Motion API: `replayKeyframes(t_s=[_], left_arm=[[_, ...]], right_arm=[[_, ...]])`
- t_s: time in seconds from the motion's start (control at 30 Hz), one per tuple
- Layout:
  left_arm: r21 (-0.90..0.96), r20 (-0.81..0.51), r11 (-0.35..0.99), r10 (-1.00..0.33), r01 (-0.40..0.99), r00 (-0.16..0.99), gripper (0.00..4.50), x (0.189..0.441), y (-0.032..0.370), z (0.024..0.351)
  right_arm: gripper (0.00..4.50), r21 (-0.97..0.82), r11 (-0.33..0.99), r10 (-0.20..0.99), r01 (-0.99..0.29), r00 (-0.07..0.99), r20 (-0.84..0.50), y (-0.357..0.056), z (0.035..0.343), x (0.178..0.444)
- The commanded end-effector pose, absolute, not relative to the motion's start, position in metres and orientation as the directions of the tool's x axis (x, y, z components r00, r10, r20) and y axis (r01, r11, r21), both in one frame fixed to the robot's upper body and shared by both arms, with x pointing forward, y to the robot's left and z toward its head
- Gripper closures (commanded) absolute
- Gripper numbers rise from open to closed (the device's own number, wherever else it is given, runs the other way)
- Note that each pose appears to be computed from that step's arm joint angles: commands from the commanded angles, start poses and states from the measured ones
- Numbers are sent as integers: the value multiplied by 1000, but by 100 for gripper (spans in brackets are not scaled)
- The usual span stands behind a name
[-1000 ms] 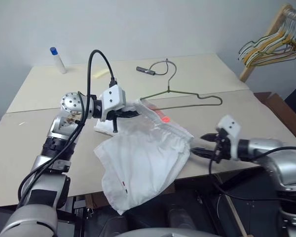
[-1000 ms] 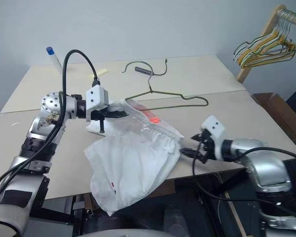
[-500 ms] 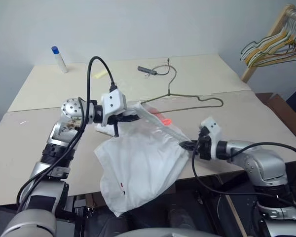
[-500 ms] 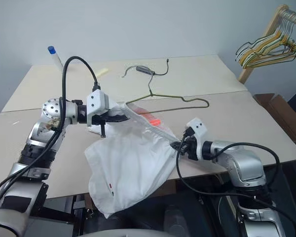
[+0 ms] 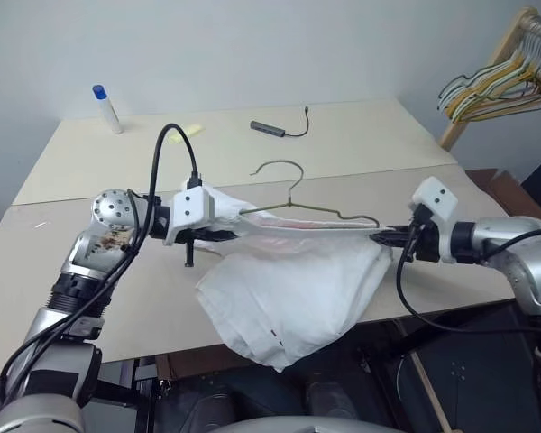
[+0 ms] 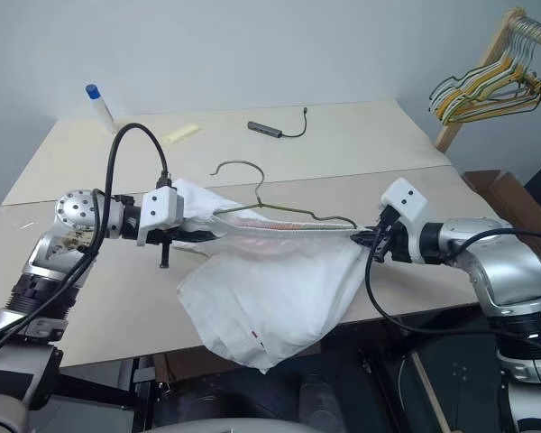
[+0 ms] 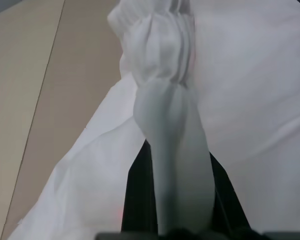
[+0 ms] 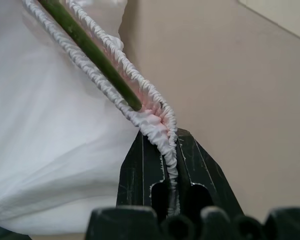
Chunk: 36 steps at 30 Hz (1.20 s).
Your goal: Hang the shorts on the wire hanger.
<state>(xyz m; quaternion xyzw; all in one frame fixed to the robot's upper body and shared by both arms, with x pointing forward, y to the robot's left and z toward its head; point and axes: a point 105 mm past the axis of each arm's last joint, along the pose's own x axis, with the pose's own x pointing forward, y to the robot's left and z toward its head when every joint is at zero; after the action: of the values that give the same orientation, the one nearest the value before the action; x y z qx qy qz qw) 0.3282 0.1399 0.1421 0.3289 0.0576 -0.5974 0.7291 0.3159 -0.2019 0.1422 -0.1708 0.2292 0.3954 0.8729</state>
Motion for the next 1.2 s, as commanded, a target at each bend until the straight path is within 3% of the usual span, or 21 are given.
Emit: replayKeyframes(t_s=[0.03,0.3,0.43,0.63,0.87,1.03,1.2], left_arm=[[442,-556,120,-741,889,376,450,339,162,134],[450,-625,121,-665,885,409,450,345,167,117],[447,-569,147,-715,882,407,450,349,148,123],[436,-457,244,-769,866,447,450,361,121,140],[442,-420,236,-799,866,431,450,358,115,148],[454,-430,196,-806,869,407,450,353,118,152],[460,-437,165,-813,872,385,450,351,118,153]], right_arm=[[448,-233,662,525,-712,664,-532,-227,161,324],[448,-346,572,549,-744,660,-513,-218,181,319],[448,-371,455,642,-809,587,-494,-177,183,305],[252,-404,414,646,-816,576,-501,-149,170,298],[26,-408,424,625,-809,587,-515,-160,171,299],[12,-407,532,657,-742,665,-355,-191,236,315],[12,-454,417,636,-787,610,-473,-187,218,335]])
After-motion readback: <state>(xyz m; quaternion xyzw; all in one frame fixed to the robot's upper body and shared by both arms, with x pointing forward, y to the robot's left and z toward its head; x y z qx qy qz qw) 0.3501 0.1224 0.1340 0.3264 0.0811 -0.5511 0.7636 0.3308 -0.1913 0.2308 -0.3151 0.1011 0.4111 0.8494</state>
